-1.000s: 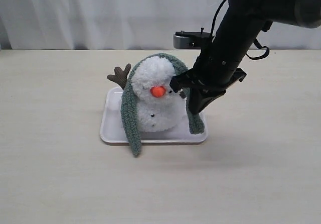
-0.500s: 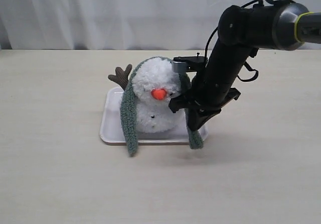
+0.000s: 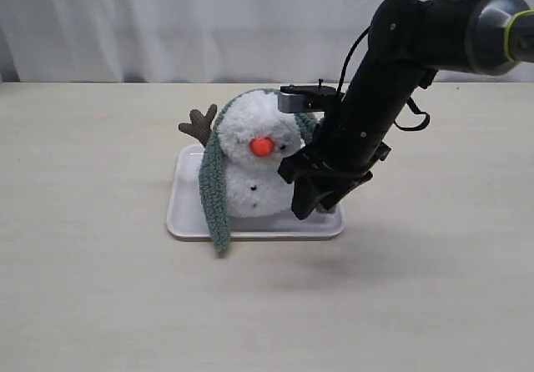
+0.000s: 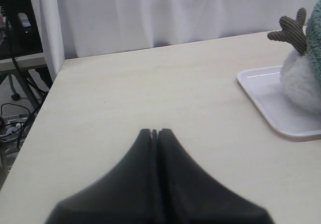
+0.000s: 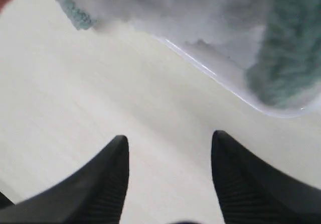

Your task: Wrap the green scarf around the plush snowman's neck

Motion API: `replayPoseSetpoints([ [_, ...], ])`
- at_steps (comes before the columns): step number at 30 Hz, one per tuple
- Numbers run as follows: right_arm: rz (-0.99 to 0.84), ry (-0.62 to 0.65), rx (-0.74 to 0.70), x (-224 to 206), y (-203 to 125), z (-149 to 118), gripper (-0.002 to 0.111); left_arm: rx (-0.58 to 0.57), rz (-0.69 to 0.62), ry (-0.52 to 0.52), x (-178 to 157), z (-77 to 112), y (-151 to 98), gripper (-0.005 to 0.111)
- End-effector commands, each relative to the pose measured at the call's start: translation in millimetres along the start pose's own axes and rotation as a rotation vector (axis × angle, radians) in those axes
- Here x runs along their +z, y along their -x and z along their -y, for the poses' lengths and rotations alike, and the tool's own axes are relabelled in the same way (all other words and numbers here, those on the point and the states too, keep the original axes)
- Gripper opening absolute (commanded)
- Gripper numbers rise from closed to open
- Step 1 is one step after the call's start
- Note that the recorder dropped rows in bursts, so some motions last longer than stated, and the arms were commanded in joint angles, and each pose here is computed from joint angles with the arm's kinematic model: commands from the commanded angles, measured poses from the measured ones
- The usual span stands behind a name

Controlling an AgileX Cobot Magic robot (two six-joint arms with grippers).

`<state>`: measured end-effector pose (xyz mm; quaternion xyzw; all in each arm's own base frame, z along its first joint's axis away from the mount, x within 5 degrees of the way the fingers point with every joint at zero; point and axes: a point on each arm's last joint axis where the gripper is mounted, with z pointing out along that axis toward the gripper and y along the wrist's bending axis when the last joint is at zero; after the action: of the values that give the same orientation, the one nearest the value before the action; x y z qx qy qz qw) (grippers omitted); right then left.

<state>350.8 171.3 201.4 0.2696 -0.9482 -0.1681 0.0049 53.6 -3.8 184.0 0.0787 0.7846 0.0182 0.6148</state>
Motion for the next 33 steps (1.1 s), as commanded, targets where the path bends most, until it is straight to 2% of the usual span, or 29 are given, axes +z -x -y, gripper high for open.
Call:
replayPoseSetpoints([
  [1, 0.1, -0.006, -0.029, -36.8, -1.7, -13.8, 0.049, -0.005, 0.008, 0.003, 0.2, -0.1, -0.1, 0.0],
  [5, 0.071, -0.017, -0.059, -47.1, -9.4, -17.6, 0.055, -0.005, 0.008, 0.003, 0.2, -0.1, -0.1, 0.0],
  [7, 0.084, -0.051, -0.049, -55.3, -12.5, -18.1, 0.052, -0.005, 0.008, 0.003, 0.2, -0.1, -0.1, 0.0],
  [11, 0.421, -0.163, -0.088, -89.1, 2.5, -21.3, 0.022, -0.005, 0.008, 0.003, 0.2, -0.1, -0.1, 0.0],
  [13, 0.573, -0.202, -0.097, -101.1, 11.4, -21.5, 0.004, -0.005, 0.008, 0.003, 0.2, -0.1, -0.1, 0.0],
  [17, 0.641, -0.222, -0.073, -91.6, 24.1, -13.6, 0.004, -0.005, 0.008, 0.003, 0.2, -0.1, -0.1, 0.0],
  [33, 0.506, -0.184, -0.003, -27.5, 41.8, 10.9, 0.004, -0.005, 0.008, 0.003, 0.2, -0.1, -0.1, 0.0],
])
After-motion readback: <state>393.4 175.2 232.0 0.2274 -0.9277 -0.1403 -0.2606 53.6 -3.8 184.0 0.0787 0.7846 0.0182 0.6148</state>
